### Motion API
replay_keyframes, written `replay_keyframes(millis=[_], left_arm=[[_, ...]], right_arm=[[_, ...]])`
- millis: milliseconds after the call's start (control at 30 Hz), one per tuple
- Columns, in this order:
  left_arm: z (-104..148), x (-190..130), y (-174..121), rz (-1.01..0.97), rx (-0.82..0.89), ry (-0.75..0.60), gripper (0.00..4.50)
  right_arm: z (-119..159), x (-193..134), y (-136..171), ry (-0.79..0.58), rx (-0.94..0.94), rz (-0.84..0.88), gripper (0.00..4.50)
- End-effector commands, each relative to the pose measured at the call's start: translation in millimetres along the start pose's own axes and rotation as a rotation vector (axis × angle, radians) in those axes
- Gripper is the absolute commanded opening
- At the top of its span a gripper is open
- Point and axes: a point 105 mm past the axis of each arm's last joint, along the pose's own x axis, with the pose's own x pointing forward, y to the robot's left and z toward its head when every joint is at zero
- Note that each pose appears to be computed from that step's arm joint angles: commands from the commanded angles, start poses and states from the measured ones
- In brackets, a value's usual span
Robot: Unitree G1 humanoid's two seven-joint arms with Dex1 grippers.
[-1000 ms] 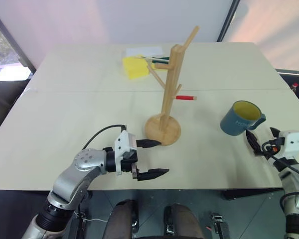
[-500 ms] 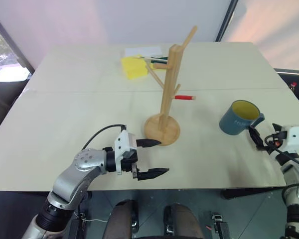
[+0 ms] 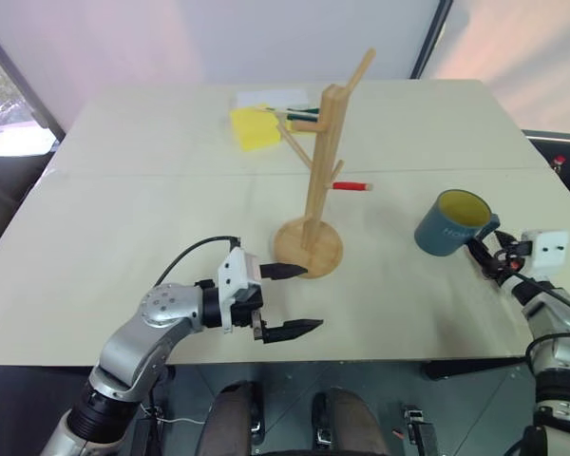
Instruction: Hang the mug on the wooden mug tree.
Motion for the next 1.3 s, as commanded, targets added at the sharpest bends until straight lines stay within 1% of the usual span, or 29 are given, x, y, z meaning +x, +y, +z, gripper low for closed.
replay_keyframes(millis=[33, 67, 233, 333, 400, 467, 533, 600, 633, 700, 800, 1000, 1100, 1300], left_arm=[[8.5, -0.4, -4.3, -0.007, 0.032, -0.021, 4.50], [8.3, -0.7, -4.3, -0.004, 0.030, -0.022, 4.50], [6.9, -3.3, -1.9, 0.023, 0.024, -0.031, 4.50], [3.6, -11.0, 7.1, 0.084, 0.041, -0.024, 4.50], [6.9, -21.7, 21.7, 0.171, 0.068, -0.035, 4.50], [18.5, -36.6, 37.3, 0.255, 0.074, -0.079, 4.50], [29.5, -49.6, 47.0, 0.294, 0.084, -0.103, 4.50], [35.6, -55.8, 50.7, 0.304, 0.090, -0.112, 4.50], [43.6, -61.1, 52.6, 0.304, 0.092, -0.127, 4.50], [56.9, -68.2, 54.2, 0.293, 0.097, -0.150, 4.50], [69.2, -71.4, 55.1, 0.271, 0.109, -0.158, 4.50], [81.0, -69.1, 52.5, 0.220, 0.099, -0.175, 4.50], [80.5, -67.7, 49.0, 0.200, 0.091, -0.165, 4.50], [82.1, -66.1, 46.3, 0.189, 0.083, -0.173, 4.50]], right_arm=[[15.9, 2.5, -0.3, -0.058, -0.003, 0.027, 0.57], [16.4, 2.6, 1.2, -0.063, 0.007, 0.036, 0.07], [22.5, 1.7, 8.0, -0.081, -0.005, 0.067, 0.07], [38.0, -1.1, 24.8, -0.096, -0.131, 0.137, 0.07], [58.3, -6.4, 48.5, -0.133, -0.263, 0.227, 0.07], [79.6, -15.0, 80.5, -0.166, -0.422, 0.359, 0.07], [97.8, -23.1, 108.5, -0.190, -0.539, 0.475, 0.07], [108.6, -27.3, 121.1, -0.206, -0.574, 0.520, 0.07], [122.6, -28.9, 128.9, -0.236, -0.601, 0.549, 0.07], [141.6, -31.3, 140.2, -0.272, -0.653, 0.590, 0.07], [157.4, -31.8, 150.9, -0.295, -0.715, 0.629, 0.07], [172.7, -31.7, 161.4, -0.319, -0.781, 0.679, 0.07], [173.0, -34.1, 166.6, -0.302, -0.823, 0.725, 0.07], [175.7, -29.2, 174.1, -0.304, -0.842, 0.754, 0.07]])
